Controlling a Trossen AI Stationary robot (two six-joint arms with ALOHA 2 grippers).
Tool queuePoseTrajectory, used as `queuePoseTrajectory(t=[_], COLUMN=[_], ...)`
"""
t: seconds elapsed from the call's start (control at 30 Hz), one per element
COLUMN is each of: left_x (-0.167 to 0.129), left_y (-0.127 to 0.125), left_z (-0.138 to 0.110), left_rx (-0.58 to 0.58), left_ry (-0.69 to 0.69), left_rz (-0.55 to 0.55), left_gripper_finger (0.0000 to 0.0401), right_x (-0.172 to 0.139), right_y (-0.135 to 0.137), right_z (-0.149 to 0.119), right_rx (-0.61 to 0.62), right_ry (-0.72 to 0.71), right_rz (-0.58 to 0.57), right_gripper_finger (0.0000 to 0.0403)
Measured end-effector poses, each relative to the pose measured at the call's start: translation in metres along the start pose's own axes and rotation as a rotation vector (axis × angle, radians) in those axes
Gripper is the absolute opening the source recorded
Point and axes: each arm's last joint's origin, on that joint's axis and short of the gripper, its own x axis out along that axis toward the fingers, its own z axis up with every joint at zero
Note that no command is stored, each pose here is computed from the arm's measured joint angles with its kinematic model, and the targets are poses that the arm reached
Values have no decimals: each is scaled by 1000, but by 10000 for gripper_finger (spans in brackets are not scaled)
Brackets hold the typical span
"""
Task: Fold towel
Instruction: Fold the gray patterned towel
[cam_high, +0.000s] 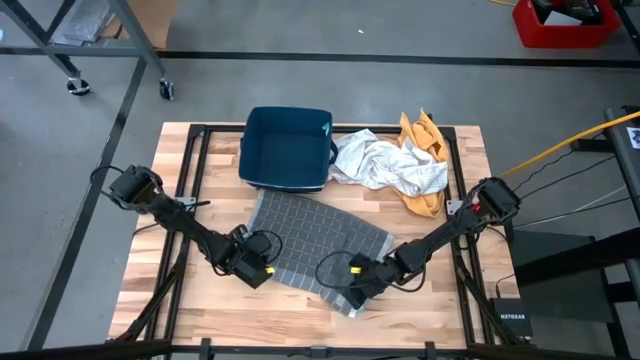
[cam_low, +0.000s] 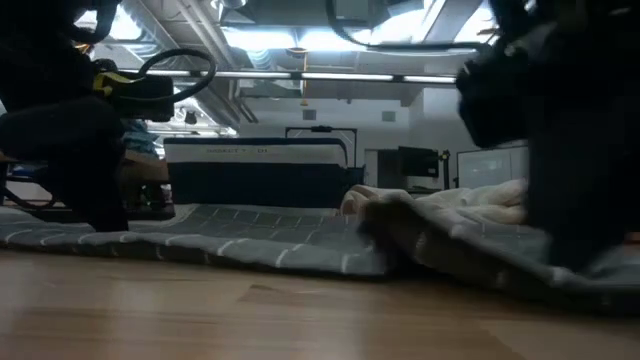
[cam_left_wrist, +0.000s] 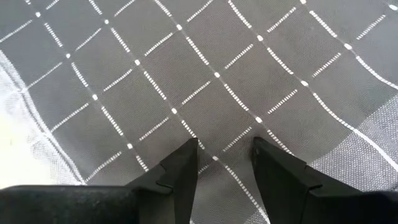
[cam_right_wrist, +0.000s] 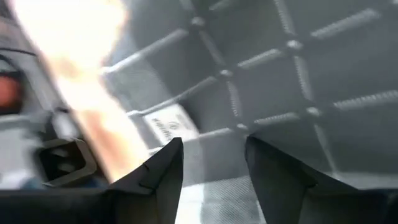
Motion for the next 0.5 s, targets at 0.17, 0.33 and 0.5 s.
queuePoseTrajectory(t=[0.17, 0.33, 0.5], left_x=[0, -7, -20], left_y=[-1, -3, -5], left_z=[-1, -2, -1], left_rx=[1, 4, -1], left_ry=[-7, -16, -14], left_rz=[-11, -43, -115], left_gripper_finger=[143, 143, 143], right_x=[-1, -4, -14], right_y=[10, 21, 26], right_z=[4, 8, 14], right_rx=[9, -17, -70], right_ry=[-95, -183, -324], right_rz=[97, 198, 195], right_gripper_finger=[177, 177, 177])
